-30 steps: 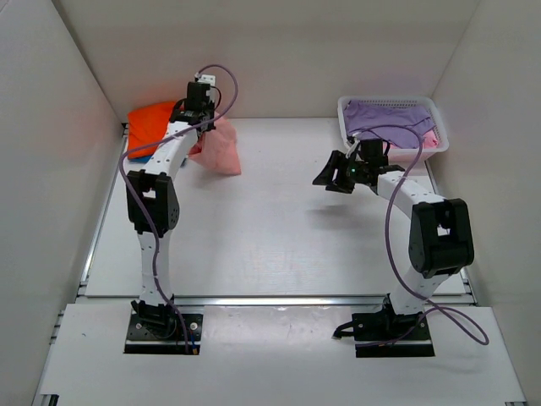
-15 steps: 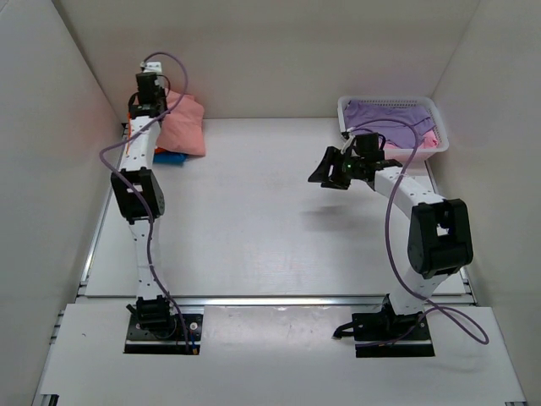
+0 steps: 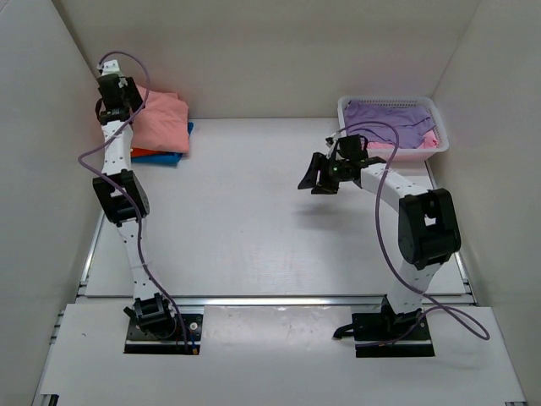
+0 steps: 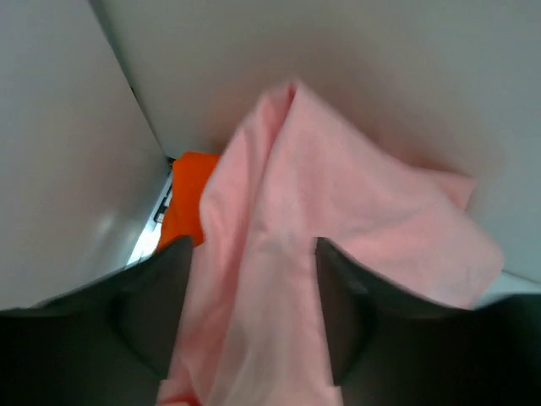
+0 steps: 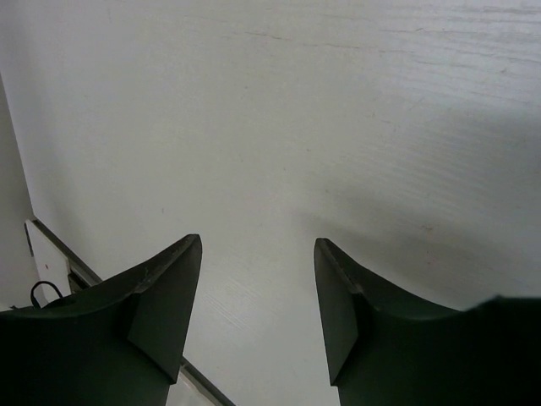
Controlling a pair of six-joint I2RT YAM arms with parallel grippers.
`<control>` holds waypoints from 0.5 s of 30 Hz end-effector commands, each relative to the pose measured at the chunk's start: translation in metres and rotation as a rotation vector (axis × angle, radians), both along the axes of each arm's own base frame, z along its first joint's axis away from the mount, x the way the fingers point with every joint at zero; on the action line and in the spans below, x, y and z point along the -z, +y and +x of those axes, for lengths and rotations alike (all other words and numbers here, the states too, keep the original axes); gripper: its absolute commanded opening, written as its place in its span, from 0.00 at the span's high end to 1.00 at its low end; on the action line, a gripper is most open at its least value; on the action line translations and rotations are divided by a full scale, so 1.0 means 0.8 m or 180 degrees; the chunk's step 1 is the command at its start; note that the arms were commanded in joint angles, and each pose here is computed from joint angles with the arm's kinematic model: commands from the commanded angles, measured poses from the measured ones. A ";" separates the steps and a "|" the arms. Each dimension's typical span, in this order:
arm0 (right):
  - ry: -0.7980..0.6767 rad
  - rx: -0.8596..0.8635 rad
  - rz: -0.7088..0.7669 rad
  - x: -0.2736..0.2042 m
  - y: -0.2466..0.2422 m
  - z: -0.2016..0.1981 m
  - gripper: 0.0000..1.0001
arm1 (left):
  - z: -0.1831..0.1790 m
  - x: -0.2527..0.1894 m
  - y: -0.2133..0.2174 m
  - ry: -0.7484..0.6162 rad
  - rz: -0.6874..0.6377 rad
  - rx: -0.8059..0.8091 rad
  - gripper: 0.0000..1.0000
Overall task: Fold and stack the t-shirts
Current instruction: Put the neatly folded tshirt into the corner of the board with the left arm
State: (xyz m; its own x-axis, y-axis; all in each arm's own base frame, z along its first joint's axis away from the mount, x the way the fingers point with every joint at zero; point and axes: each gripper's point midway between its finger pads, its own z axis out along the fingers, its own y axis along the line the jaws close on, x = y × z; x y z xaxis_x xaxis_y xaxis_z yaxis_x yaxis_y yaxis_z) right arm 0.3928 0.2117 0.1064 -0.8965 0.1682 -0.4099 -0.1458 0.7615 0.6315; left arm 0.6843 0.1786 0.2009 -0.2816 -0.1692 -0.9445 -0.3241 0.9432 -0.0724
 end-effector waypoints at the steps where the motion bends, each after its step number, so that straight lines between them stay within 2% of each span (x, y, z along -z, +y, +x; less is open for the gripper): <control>1: -0.0175 -0.0035 -0.0071 -0.019 0.011 0.008 0.47 | -0.004 -0.061 0.016 -0.0381 -0.0177 -0.0115 0.25; 3: -0.0174 -0.0021 -0.0113 -0.017 0.009 0.004 0.45 | -0.010 -0.072 0.001 -0.0367 -0.0250 0.0072 0.01; 5: -0.0198 0.0060 -0.0196 -0.013 0.003 -0.002 0.44 | -0.026 -0.104 -0.019 -0.0435 -0.0426 0.0176 0.02; 6: -0.0157 0.0086 -0.0244 -0.001 0.000 -0.009 0.42 | -0.031 -0.085 -0.038 -0.0296 -0.0517 0.0244 0.01; 8: -0.0107 0.0237 -0.0274 0.004 -0.018 -0.015 0.40 | -0.060 -0.082 -0.091 -0.0075 -0.0631 0.0482 0.01; 9: -0.0130 0.0253 -0.0320 0.004 -0.023 -0.019 0.39 | -0.075 -0.106 -0.112 -0.0111 -0.0597 0.0637 0.01; 10: -0.0099 0.0272 -0.0370 0.011 -0.030 -0.024 0.35 | -0.090 -0.073 -0.144 0.0137 -0.0668 0.0815 0.01; 11: -0.0165 0.0309 -0.0435 0.005 -0.036 -0.024 0.31 | -0.116 -0.064 -0.179 0.0296 -0.0644 0.0974 0.01; 12: -0.0165 0.0355 -0.0543 0.007 -0.047 -0.029 0.24 | -0.139 -0.091 -0.195 0.0234 -0.0533 0.1101 0.01; 13: -0.0144 0.0395 -0.0608 0.010 -0.054 -0.033 0.21 | -0.166 -0.046 -0.223 0.0549 -0.0538 0.1119 0.02; 14: -0.0197 0.0425 -0.0684 0.008 -0.063 -0.035 0.20 | -0.202 -0.040 -0.250 0.0603 -0.0517 0.1178 0.01; 15: -0.0279 0.0427 -0.0716 0.003 -0.069 -0.037 0.17 | -0.223 -0.078 -0.272 0.0330 -0.0418 0.1238 0.01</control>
